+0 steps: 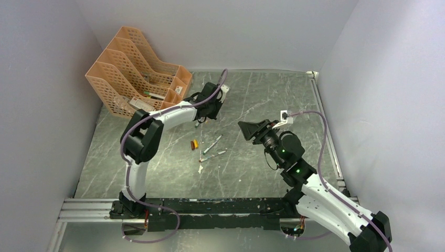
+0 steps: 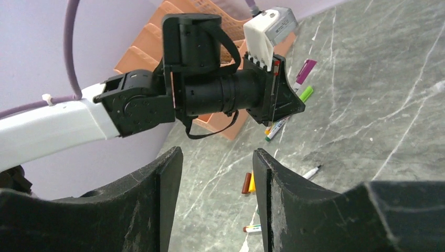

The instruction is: Insert the pens into the pen caps

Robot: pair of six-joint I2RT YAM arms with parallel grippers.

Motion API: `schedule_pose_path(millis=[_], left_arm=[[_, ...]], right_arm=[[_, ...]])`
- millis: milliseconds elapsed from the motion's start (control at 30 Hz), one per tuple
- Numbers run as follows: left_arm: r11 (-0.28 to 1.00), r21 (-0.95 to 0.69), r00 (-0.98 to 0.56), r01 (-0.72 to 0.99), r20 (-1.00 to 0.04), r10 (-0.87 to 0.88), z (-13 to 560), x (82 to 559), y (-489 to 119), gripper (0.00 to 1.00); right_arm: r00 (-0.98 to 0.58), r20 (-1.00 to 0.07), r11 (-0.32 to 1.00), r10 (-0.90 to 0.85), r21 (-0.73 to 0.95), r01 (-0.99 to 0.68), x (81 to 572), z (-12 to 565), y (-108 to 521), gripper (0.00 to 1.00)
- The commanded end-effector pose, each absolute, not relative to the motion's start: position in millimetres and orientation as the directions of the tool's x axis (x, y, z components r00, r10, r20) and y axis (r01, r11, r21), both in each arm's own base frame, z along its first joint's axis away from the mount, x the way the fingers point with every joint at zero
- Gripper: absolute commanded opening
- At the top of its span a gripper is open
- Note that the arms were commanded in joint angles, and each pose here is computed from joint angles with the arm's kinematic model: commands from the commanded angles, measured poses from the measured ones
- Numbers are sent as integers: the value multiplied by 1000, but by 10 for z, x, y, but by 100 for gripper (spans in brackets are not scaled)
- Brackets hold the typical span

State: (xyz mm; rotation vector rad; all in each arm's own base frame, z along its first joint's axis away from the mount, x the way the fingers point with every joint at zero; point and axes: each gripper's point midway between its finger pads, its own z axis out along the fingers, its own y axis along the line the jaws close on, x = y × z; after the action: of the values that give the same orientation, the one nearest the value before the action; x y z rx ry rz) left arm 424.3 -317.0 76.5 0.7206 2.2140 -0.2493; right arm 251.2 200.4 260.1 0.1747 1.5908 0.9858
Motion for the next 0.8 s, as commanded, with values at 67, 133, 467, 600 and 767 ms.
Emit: schedule_pose_path(millis=[67, 133, 467, 600, 767], left_arm=[[867, 88, -645, 491, -631, 430, 533, 4291, -2930, 14], [865, 73, -662, 497, -612, 432, 465, 4266, -2919, 19], [861, 90, -717, 500, -514, 470, 204, 4169, -2794, 41], [864, 89, -715, 495, -523, 463, 249, 4157, -2784, 44], [860, 18, -639, 511, -661, 393, 758, 4203, -2949, 44]], right_arm=[[-312, -755, 656, 577, 656, -372, 2530, 2464, 2004, 51], [-315, -759, 666, 569, 651, -364, 2542, 2418, 2000, 51], [-361, -745, 664, 561, 665, -342, 2577, 2199, 2078, 49], [-369, -743, 662, 558, 667, -343, 2583, 2181, 2098, 49], [-447, -752, 703, 484, 639, -313, 2609, 1958, 2185, 50]])
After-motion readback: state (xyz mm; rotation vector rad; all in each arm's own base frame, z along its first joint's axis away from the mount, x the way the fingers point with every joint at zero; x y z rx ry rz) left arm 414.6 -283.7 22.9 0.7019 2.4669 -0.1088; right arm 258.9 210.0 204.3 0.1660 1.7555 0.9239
